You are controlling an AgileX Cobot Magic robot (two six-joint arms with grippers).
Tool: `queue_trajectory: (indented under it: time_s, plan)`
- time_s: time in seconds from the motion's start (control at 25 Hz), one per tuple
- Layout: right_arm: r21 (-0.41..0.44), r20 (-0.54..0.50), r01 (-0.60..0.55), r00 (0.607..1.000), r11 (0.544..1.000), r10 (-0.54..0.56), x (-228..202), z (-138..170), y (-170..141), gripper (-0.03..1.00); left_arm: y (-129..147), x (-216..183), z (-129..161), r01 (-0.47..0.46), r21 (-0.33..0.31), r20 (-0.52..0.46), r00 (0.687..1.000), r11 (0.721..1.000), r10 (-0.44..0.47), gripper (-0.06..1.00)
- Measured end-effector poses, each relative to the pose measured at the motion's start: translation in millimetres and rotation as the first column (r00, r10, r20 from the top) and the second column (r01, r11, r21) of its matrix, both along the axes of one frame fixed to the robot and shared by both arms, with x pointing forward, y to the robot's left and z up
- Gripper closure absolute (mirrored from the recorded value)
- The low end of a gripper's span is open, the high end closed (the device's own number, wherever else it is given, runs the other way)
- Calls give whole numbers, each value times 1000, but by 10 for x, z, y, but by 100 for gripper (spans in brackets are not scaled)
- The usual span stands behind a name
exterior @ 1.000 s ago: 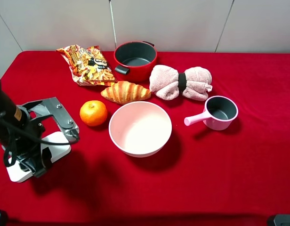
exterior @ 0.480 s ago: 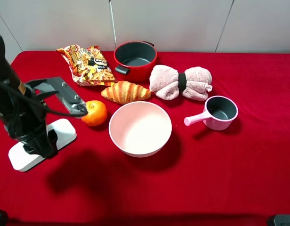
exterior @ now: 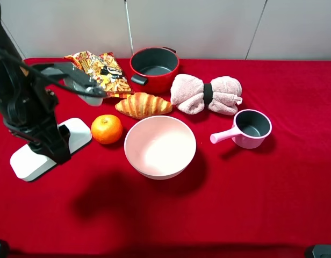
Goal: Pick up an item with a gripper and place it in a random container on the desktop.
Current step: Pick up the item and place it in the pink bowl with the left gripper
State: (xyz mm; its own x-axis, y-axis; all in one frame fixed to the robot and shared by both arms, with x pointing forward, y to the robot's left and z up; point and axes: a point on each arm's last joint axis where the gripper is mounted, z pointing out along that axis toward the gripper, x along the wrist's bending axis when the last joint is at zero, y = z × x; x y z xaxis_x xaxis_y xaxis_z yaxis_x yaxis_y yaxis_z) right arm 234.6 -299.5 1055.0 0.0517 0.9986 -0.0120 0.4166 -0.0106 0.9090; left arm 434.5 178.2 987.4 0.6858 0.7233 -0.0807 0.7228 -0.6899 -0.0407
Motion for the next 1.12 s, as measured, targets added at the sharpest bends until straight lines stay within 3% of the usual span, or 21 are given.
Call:
queue_trajectory:
  time_s: [0.48,1.12]
  plan:
    - [0,0,0,1000,1000,0,0,0,0,28,-229,89,175,35,-31,42,999,999,-33,34]
    - [0,0,0,1000,1000,0,0,0,0,28,-1163,389,84,246,9,80,966,969,-246,34]
